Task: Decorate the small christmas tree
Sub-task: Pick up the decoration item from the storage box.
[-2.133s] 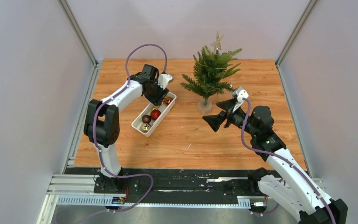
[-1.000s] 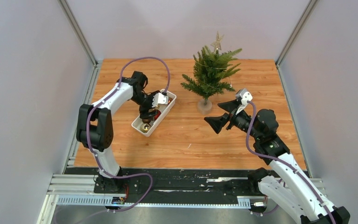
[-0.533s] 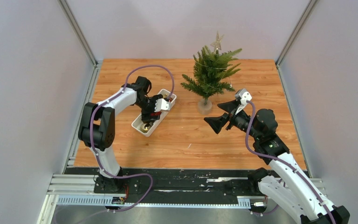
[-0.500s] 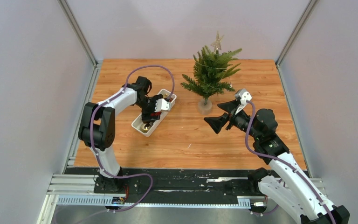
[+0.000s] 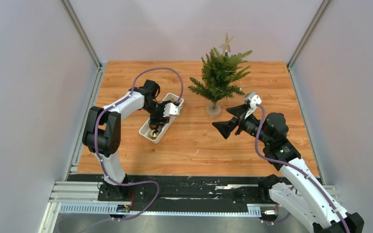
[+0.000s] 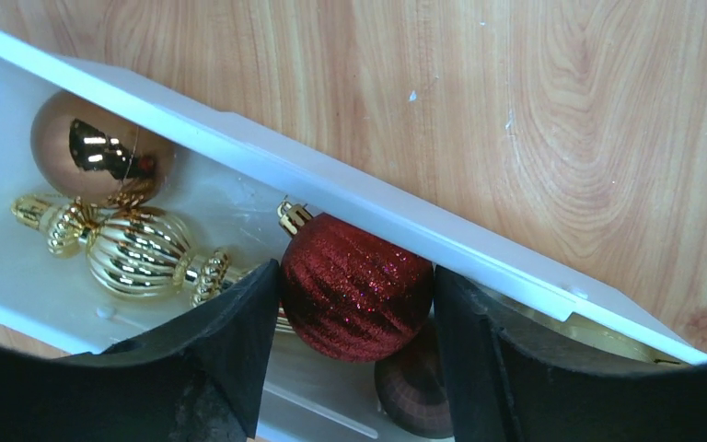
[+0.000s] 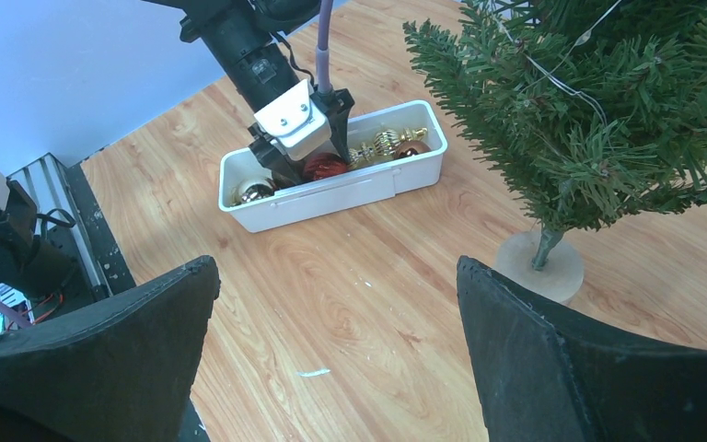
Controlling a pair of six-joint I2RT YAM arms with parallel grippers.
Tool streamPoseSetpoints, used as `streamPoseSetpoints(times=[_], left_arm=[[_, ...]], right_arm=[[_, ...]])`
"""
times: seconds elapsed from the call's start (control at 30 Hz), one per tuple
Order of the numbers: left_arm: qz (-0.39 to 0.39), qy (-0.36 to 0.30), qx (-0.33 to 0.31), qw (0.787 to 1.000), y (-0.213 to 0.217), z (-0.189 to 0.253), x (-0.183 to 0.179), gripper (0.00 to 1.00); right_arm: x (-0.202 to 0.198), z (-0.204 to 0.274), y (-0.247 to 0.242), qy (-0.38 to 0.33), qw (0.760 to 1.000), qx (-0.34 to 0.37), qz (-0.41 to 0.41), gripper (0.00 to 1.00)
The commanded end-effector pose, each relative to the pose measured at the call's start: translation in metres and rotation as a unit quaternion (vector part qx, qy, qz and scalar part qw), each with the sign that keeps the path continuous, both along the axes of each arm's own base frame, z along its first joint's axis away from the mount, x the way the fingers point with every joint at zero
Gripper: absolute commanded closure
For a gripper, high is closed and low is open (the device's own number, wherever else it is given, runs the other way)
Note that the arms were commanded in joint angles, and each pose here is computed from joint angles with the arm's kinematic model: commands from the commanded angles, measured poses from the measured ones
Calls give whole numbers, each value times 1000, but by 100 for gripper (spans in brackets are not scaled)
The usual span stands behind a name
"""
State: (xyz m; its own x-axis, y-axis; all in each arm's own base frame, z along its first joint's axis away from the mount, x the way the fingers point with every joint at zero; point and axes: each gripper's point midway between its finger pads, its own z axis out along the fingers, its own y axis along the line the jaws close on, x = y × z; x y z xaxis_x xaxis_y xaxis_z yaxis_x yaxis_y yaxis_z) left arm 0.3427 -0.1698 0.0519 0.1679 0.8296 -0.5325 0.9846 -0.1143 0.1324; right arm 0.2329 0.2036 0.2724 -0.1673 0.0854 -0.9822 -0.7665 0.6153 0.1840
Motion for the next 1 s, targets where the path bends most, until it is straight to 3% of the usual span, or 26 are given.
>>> streamPoseSetpoints(times=[0.0,0.1,0.3,0.43,0.63,0.97], left_arm=[[4,2,-15,1000,-10,2,2,39],[13,-9,5,1000,-3,-1,7,44],[23,-26,39,999,11,-9,9,64],[41,-56,34,997,12,14,21,98],[58,-76,5,995,11,66,30,100],[46,-68,-53,995,1,141,0,100]], right_arm=[[-2,10,4,-6,1000,15,8,0],[-2,12,2,-10,1000,16,4,0],[-4,17,1,-18,1000,21,3,0],[-5,22,-1,-24,999,24,1,0],[-4,36,2,-21,999,36,2,0],[-6,63,9,-9,998,60,20,0]])
